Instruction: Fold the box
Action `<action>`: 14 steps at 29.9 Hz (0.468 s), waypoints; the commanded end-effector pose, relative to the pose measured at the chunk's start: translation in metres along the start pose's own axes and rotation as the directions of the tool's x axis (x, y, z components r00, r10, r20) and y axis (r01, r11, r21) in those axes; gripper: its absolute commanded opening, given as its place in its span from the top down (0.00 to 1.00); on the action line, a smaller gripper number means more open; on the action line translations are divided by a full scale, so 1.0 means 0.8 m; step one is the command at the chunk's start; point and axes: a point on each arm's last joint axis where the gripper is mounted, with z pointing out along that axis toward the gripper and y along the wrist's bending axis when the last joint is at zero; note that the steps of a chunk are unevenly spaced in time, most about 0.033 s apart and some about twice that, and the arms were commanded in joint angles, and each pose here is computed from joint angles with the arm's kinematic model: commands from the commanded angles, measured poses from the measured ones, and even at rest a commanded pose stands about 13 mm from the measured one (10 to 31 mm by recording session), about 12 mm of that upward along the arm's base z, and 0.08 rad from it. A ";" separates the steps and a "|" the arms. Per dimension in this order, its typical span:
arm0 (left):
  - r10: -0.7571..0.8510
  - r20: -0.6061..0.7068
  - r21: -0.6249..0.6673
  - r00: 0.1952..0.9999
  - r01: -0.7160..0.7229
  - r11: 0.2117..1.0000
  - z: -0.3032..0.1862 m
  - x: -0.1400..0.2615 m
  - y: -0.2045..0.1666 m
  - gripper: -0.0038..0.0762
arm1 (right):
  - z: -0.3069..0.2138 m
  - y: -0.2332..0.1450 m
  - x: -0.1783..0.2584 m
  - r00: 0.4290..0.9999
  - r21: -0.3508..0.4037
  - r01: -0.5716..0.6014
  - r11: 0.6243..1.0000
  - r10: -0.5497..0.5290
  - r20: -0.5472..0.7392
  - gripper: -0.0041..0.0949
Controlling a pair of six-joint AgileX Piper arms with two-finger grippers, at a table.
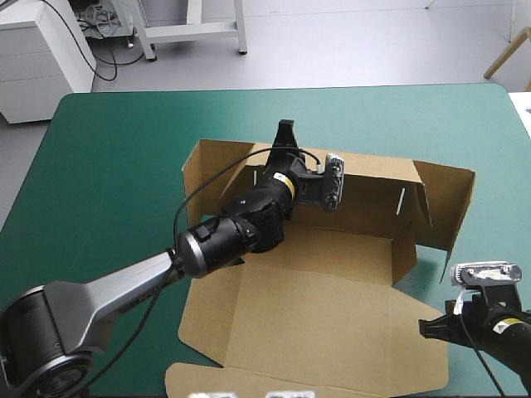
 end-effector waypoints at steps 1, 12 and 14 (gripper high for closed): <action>0.017 0.002 -0.125 1.000 -0.016 0.992 -0.022 0.002 0.010 0.96 | -0.006 0.000 -0.011 0.998 0.006 0.015 1.000 -0.015 0.059 0.97; -0.043 -0.178 -0.373 0.983 -0.027 0.927 -0.036 0.018 -0.036 0.96 | -0.006 0.000 -0.011 0.998 0.008 0.015 1.000 -0.016 0.059 0.97; -0.058 -0.175 -0.350 0.983 -0.007 0.937 -0.039 0.020 -0.044 0.96 | -0.006 0.000 -0.011 0.998 0.008 0.015 1.000 -0.016 0.059 0.97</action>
